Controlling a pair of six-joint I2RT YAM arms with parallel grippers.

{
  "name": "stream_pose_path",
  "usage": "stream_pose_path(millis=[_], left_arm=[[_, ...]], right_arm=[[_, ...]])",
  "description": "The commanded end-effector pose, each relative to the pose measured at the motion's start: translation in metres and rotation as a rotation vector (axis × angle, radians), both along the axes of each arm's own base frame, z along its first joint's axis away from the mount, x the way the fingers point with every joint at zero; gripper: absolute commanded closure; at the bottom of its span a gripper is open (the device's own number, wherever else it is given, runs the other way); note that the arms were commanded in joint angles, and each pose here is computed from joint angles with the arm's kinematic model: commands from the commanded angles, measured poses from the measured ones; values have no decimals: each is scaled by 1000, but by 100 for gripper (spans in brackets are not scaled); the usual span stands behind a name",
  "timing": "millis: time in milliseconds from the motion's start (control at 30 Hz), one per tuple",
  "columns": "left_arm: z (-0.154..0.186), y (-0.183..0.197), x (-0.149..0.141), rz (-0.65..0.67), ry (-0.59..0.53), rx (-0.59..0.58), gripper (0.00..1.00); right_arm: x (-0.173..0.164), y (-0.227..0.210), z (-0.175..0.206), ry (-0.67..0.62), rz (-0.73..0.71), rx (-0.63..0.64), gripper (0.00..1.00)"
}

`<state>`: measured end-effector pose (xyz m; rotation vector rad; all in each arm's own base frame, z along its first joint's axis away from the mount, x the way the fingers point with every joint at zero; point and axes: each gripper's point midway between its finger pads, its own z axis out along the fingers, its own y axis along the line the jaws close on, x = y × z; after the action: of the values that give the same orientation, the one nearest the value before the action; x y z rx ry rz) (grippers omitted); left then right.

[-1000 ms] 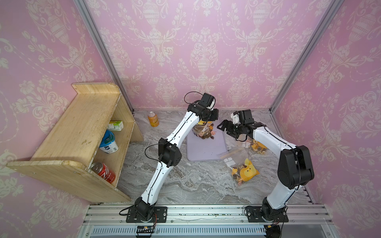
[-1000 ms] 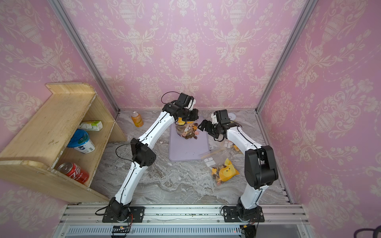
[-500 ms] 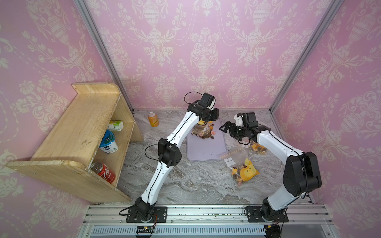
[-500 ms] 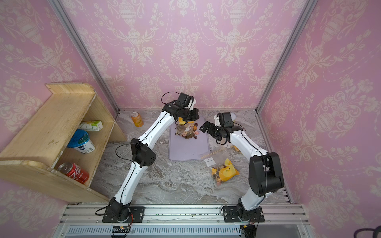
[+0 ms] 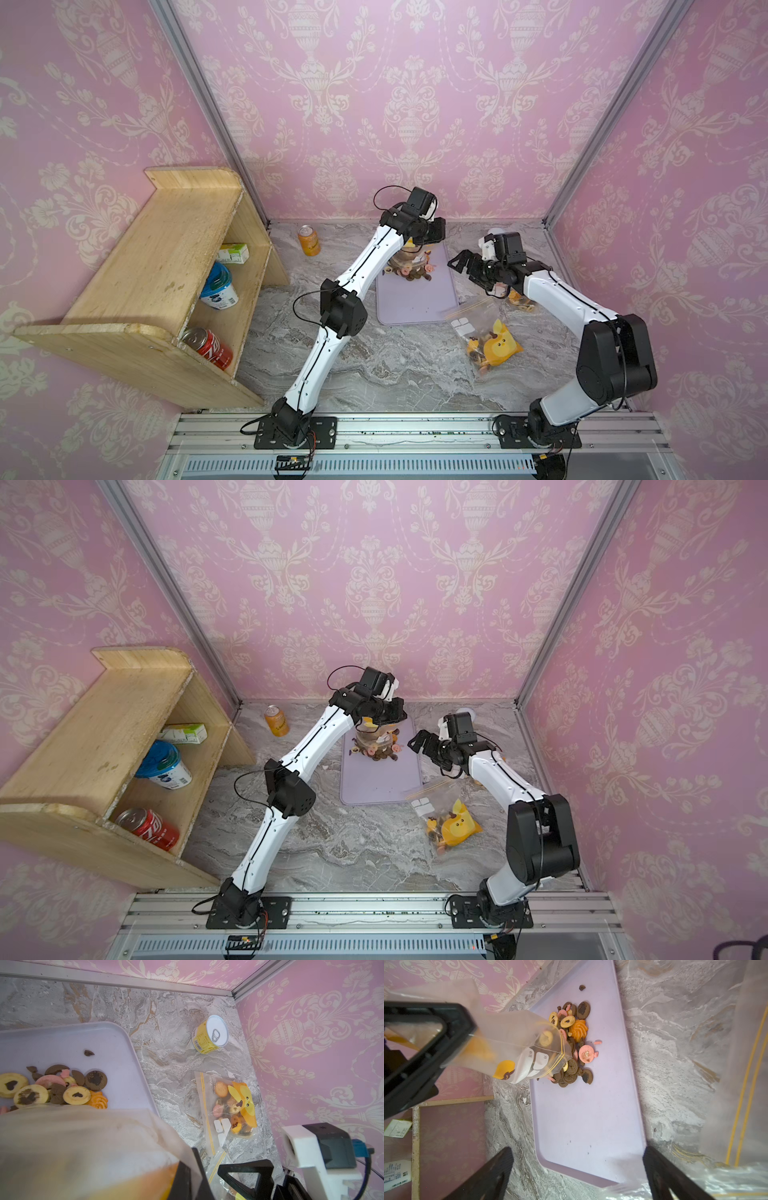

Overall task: Pour cookies out of the ziploc bag
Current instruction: 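Pour the cookies out of the ziploc bag onto the tray.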

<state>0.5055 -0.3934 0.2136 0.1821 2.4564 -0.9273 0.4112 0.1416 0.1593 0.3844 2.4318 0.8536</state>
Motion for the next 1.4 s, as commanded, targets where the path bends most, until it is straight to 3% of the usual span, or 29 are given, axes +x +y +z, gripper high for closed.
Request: stream_pose_path(millis=[0,333,600,933,1367], left_arm=[[36,-8,-7,-17,-40,-68,100],[37,-11,-8,-15,-39,-80,100],[58,-4,-9,-4,-91,-72,100],[22,0,0,1,-56,-7,100],[60,14,-5,25,-118,-8,100]], right_arm=[[-3,-1,13,-33,-11,12,0],[-7,-1,7,-19,-15,24,0],[-8,-1,10,-23,-13,21,0],[-11,1,13,-28,-4,43,0],[-12,1,18,-37,-11,53,0]])
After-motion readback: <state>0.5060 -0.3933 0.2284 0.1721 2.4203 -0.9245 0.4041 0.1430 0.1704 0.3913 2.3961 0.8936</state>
